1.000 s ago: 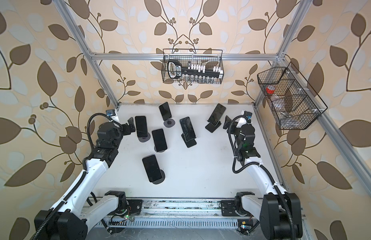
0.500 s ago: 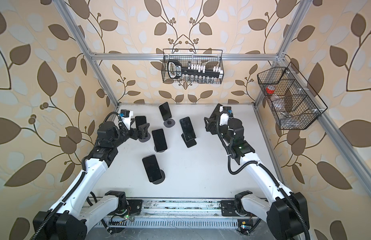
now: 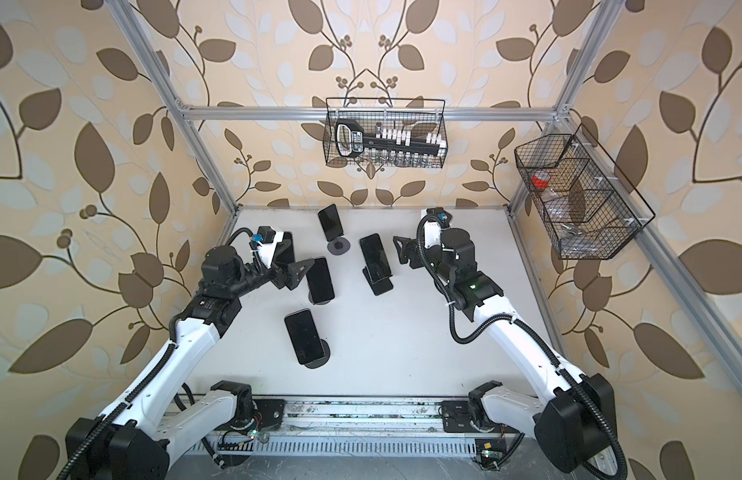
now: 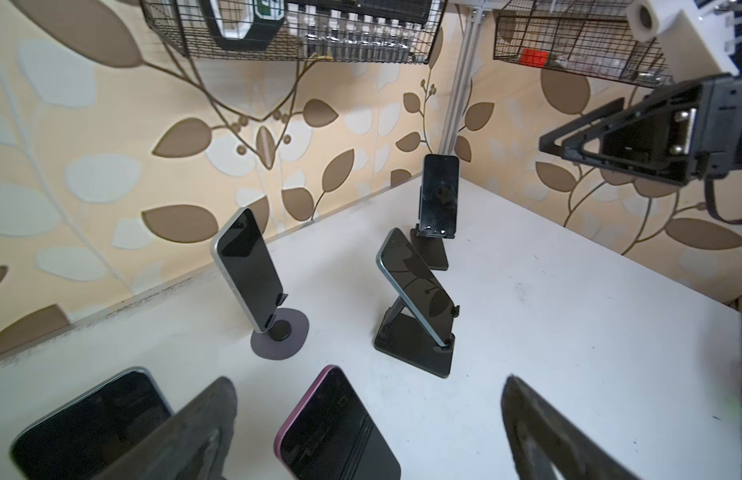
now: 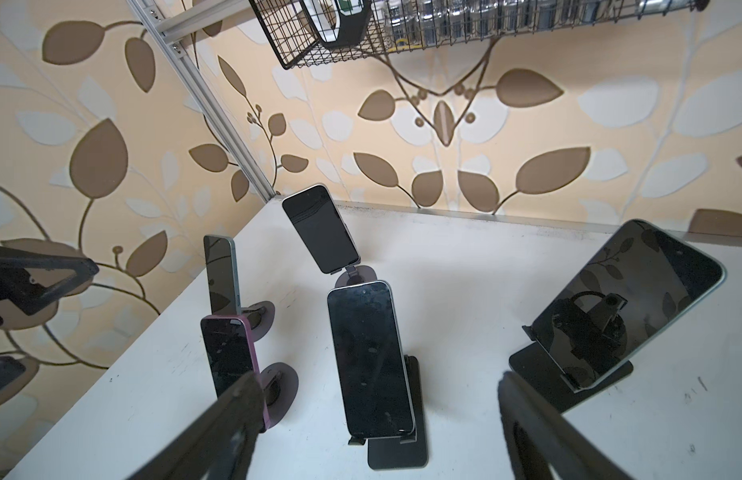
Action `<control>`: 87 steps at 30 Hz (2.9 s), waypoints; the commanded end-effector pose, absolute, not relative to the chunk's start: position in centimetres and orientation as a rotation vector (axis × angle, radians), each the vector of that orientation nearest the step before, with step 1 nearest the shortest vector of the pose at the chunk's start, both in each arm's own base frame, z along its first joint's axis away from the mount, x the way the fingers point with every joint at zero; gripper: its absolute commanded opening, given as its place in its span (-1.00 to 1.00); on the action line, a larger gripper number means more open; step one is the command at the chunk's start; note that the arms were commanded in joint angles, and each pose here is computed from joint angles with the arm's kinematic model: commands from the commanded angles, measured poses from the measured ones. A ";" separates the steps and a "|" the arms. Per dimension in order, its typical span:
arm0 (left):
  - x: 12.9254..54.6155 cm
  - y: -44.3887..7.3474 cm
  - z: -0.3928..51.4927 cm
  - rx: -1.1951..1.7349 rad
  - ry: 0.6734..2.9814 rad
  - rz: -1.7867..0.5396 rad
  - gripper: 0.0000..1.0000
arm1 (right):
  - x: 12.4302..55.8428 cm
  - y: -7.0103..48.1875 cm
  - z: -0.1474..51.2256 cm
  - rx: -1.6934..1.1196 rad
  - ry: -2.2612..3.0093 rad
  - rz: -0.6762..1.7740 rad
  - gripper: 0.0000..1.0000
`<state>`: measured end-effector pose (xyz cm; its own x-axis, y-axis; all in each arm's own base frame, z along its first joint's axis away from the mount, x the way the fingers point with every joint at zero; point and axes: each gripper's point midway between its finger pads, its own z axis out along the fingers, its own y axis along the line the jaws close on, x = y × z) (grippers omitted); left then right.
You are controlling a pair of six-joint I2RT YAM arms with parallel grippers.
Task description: Remove the phone from the phone stand
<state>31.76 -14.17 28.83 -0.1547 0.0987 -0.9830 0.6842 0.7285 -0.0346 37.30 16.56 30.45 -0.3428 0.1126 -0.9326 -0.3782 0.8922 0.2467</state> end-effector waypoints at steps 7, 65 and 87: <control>29.7 -17.2 29.8 0.786 1.546 -0.607 0.98 | 37.8 16.5 33.1 -0.259 1.849 0.427 0.75; 26.3 -21.6 25.6 0.976 1.544 -0.511 0.98 | 40.1 24.2 20.3 -0.506 2.061 0.438 0.88; 24.4 -22.5 24.8 1.045 1.492 -0.449 0.98 | 41.6 25.9 17.5 -0.451 2.147 0.459 0.92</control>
